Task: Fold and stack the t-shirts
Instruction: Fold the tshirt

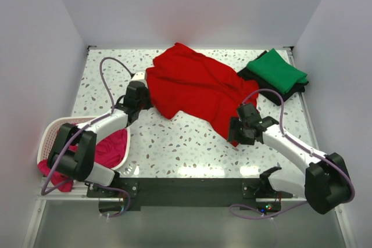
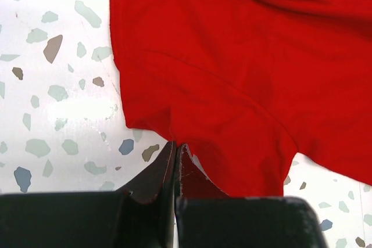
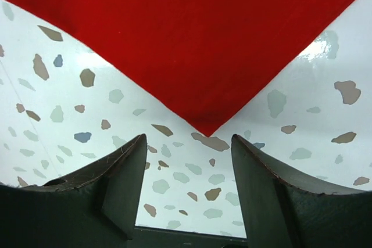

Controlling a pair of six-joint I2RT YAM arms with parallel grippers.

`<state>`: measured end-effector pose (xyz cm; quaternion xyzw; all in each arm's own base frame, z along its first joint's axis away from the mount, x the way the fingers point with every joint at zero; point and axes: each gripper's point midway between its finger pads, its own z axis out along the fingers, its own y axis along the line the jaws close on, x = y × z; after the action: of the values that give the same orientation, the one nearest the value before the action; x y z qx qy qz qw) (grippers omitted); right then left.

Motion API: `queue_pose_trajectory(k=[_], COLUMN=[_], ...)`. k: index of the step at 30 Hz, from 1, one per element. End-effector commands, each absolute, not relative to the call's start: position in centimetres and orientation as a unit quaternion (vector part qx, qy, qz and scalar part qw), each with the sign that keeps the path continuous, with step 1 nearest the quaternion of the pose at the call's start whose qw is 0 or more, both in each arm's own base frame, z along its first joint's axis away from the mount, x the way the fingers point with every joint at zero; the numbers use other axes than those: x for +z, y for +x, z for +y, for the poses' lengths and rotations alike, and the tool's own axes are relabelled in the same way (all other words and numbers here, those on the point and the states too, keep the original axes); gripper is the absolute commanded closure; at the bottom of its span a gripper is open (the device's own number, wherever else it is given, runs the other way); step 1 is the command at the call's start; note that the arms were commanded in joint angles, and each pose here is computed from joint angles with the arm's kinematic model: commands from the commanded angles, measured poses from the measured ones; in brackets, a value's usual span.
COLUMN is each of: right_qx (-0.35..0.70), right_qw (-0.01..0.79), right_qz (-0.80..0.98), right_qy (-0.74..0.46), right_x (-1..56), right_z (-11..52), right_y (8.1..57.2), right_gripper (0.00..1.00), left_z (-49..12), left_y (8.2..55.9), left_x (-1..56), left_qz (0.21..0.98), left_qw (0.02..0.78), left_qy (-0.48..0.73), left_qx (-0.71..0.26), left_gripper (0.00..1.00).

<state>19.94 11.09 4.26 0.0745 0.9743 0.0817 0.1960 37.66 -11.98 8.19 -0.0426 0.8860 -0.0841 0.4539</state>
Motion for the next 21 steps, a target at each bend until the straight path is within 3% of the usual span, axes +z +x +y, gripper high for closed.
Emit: queue_pose_trajectory(k=[1,13,21], right_qx=[0.087,0.057,0.048], right_qw=[0.19,0.172,0.167], right_qz=[0.974,0.98,0.981], right_qy=[0.09,0.083,0.085], right_x=[3.5,1.7,1.5], right_z=[11.7,11.1,10.8], right_y=[20.1,20.0,19.7], right_gripper=[0.37,0.44,0.58], left_z=[-12.2,-13.1,-12.6], left_y=[38.3,37.3,36.7], left_x=[10.7,12.3,12.7], left_qz=[0.863,0.853,0.851], left_qw=[0.494,0.505,0.508], left_qy=[-0.036,-0.012,-0.027], left_qx=[-0.098,-0.132,-0.129], left_gripper=[1.0,1.0,1.0])
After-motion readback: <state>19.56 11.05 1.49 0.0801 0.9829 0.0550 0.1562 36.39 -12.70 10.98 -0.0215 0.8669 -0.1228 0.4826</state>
